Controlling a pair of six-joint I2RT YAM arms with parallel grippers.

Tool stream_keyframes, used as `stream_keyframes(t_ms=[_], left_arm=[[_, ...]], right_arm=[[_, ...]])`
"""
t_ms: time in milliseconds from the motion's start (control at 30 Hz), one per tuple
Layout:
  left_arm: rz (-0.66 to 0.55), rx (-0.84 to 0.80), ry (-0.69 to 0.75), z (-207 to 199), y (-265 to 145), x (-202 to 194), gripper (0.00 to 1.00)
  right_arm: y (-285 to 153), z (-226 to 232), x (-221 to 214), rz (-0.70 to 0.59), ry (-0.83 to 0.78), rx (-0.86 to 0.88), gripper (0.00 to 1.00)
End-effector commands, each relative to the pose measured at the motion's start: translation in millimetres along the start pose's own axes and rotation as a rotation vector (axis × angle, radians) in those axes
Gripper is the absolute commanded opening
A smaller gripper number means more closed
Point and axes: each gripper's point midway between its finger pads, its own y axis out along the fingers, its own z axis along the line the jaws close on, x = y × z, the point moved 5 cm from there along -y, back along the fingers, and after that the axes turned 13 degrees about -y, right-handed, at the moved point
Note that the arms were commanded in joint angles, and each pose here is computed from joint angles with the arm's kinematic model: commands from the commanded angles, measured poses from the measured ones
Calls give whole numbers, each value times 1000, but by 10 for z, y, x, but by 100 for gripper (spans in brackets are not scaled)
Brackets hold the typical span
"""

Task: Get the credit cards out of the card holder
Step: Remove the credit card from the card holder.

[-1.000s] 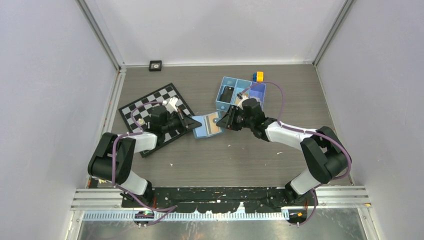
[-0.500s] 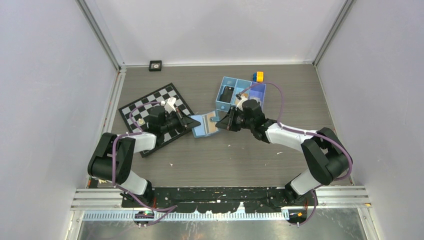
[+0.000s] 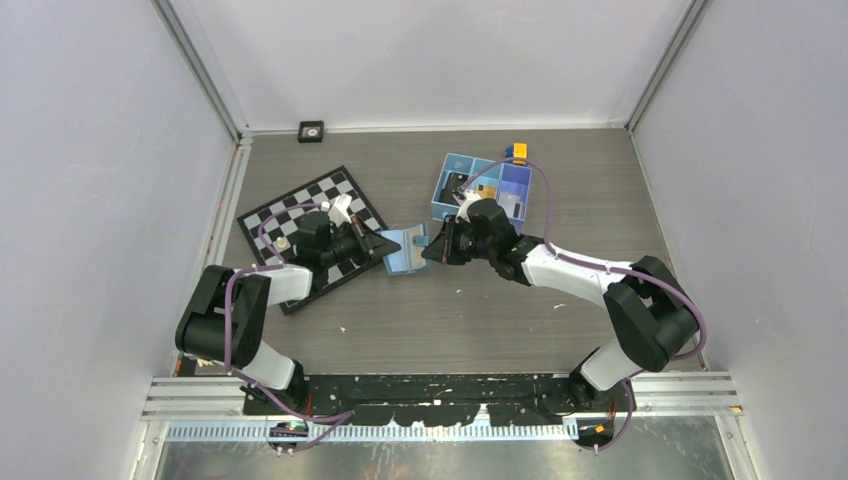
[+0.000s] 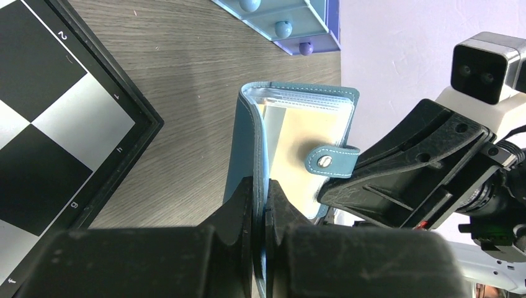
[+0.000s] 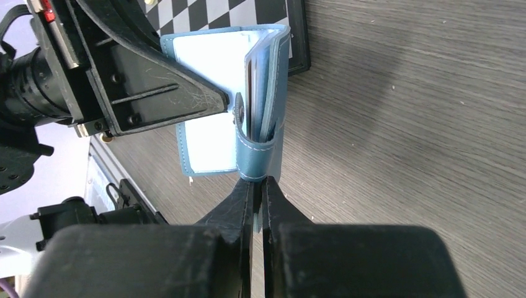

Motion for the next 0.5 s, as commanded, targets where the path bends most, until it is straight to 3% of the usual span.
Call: stream_keyframes(t_ms=[0,233,467], left_arm=[[11,-79,56,-186,0,30,0],[16,-78,59,-189,7,18,0],[34,-74,76,-198,44,-28,0]], right_arm=[[38,-13,43,17,-50,-80,3],[119,-69,-54,88,-96,-183,5],[185,-14,-99,120,-131,-180,15]])
